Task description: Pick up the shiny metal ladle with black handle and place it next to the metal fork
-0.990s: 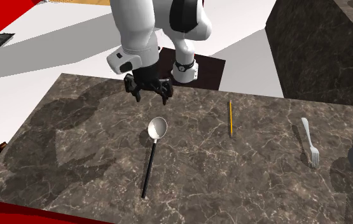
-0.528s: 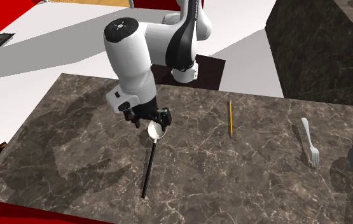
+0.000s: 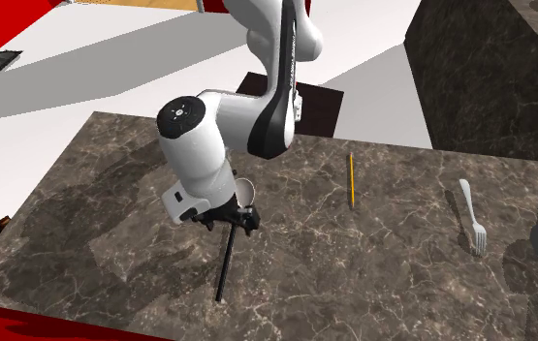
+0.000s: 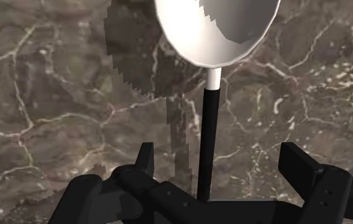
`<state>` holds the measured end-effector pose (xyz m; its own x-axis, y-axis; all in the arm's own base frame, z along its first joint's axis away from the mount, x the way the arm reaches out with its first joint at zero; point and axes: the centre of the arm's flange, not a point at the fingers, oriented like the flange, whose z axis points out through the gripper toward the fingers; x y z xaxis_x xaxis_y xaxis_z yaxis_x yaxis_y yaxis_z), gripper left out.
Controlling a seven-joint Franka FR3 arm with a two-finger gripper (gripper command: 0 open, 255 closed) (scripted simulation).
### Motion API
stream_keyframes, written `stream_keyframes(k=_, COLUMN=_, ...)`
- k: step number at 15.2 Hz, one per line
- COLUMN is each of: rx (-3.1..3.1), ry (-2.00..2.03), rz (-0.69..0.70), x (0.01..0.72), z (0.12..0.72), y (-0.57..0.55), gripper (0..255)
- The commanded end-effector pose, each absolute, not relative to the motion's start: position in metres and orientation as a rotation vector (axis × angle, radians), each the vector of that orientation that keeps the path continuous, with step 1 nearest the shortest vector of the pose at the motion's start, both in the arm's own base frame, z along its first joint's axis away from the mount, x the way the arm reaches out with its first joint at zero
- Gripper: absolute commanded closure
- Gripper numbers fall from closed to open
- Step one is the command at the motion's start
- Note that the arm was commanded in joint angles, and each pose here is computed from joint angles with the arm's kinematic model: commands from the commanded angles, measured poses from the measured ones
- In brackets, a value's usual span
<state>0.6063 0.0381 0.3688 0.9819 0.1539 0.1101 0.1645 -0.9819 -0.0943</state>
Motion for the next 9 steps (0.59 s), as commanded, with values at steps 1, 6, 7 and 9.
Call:
stream_keyframes(k=1, rx=-3.024, ry=-0.244, rz=-0.156, x=0.609, z=0.357, y=0.038, gripper=0)
stream_keyframes(k=6, rx=-3.024, ry=-0.244, rz=-0.156, x=0.612, z=0.333, y=0.041, gripper=0)
stream_keyframes(k=7, rx=-3.024, ry=-0.244, rz=-0.156, x=0.612, z=0.333, y=0.041, gripper=0)
stream_keyframes(k=9, rx=-3.024, ry=-0.244, rz=-0.156, x=0.612, z=0.333, y=0.041, gripper=0)
